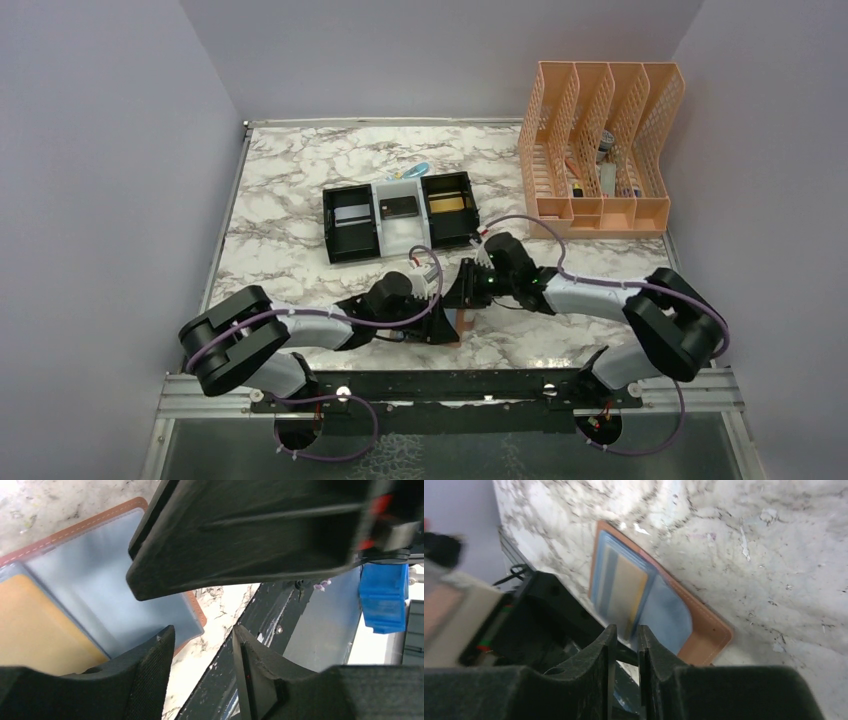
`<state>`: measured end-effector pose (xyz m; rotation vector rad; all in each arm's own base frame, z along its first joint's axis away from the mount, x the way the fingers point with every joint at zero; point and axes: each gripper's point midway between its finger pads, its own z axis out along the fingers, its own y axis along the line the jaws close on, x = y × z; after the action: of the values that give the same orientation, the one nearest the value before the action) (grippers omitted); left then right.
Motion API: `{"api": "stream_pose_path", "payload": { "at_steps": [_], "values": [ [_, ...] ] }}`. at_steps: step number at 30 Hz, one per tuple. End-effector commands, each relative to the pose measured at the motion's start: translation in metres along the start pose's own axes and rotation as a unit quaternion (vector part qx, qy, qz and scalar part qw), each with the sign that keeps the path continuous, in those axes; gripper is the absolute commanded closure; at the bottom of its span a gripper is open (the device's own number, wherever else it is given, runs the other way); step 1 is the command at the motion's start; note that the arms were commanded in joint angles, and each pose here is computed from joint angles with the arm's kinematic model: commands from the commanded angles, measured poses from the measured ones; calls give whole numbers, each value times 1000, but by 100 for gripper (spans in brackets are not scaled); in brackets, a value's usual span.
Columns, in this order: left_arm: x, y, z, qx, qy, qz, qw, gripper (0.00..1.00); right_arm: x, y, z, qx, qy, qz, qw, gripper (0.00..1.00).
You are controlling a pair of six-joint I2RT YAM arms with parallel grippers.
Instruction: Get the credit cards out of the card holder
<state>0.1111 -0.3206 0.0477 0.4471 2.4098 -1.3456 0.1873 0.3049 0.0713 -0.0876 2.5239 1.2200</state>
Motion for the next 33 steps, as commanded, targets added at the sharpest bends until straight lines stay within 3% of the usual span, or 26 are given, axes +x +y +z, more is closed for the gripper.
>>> {"api": "stream_pose_path", "payload": {
  "at_steps": [1, 6, 9, 15, 21, 28, 33],
  "values": [
    [-5, 2, -5, -8, -37, 8, 999, 50, 21, -4, 17, -19, 54, -22, 998, 79],
    [-5, -3, -23, 3, -62, 24, 998, 48, 33, -61, 22, 85, 39, 3, 996, 79],
    [-7, 8, -38, -33, -80, 38, 996, 45, 41, -75, 19, 94, 39, -12, 995, 74],
    [-20, 56, -74, -204, -108, 55, 971, 43, 41, -77, 12, 83, 21, -45, 995, 67],
    [-28, 79, -78, -249, -132, 54, 958, 43, 37, -42, 12, 23, 27, -92, 995, 64],
    [-27, 90, -62, -251, -124, 47, 959, 55, 32, -12, 29, -8, 24, -102, 994, 70],
    [-18, 87, -58, -227, -115, 32, 967, 67, 34, -31, 49, 48, 36, -68, 996, 70]
  ]
}}
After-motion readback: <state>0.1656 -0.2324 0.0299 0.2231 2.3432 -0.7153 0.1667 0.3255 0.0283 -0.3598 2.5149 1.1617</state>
